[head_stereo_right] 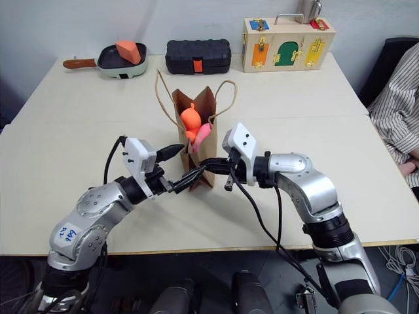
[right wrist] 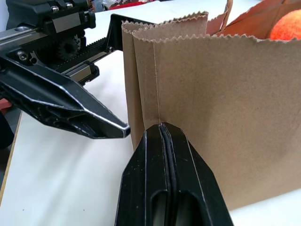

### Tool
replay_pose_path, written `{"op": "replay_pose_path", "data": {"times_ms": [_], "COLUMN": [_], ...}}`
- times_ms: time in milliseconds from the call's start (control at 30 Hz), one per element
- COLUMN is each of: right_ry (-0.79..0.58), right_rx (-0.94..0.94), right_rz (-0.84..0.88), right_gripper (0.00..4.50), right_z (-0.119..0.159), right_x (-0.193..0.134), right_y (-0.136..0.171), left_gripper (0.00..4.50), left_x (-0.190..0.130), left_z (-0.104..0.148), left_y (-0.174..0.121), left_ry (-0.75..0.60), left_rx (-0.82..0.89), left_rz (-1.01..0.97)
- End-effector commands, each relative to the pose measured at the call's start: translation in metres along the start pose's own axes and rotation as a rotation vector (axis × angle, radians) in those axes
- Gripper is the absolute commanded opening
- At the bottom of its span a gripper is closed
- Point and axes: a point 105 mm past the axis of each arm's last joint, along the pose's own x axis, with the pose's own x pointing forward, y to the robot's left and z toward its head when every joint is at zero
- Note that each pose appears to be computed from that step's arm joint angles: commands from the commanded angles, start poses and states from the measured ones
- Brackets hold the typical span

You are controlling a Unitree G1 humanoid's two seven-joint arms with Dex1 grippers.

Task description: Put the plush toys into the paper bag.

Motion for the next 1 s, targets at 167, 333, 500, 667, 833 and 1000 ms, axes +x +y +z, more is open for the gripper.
{"op": "replay_pose_path", "data": {"times_ms": [167, 333, 500, 667, 833, 1000], "right_ry": [-0.018, -0.013, -0.015, -0.023, -0.028, -0.036], "right_rx": [-0.036, -0.036, -0.036, -0.039, -0.050, -0.105], "right_rz": [-0.039, -0.049, -0.052, -0.053, -0.063, -0.059], "right_gripper": [0.00, 0.00, 0.00, 0.00, 0.00, 0.00], "right_z": [0.006, 0.004, 0.003, 0.004, 0.005, 0.011], "right_x": [0.004, 0.003, 0.004, 0.005, 0.001, -0.021], "right_y": [-0.010, -0.012, -0.012, -0.011, -0.010, -0.002], "left_gripper": [4.47, 4.47, 3.30, 1.71, 0.13, 0.03], "left_x": [0.007, 0.017, 0.021, 0.024, 0.021, 0.010], "left_z": [0.008, 0.007, 0.006, 0.006, 0.007, 0.014], "left_y": [0.008, 0.013, 0.014, 0.015, 0.017, 0.012], "left_ry": [-0.050, -0.063, -0.071, -0.079, -0.087, -0.113], "left_rx": [0.075, 0.055, 0.045, 0.042, 0.059, 0.071], "left_rz": [0.104, 0.152, 0.153, 0.170, 0.153, -0.027]}}
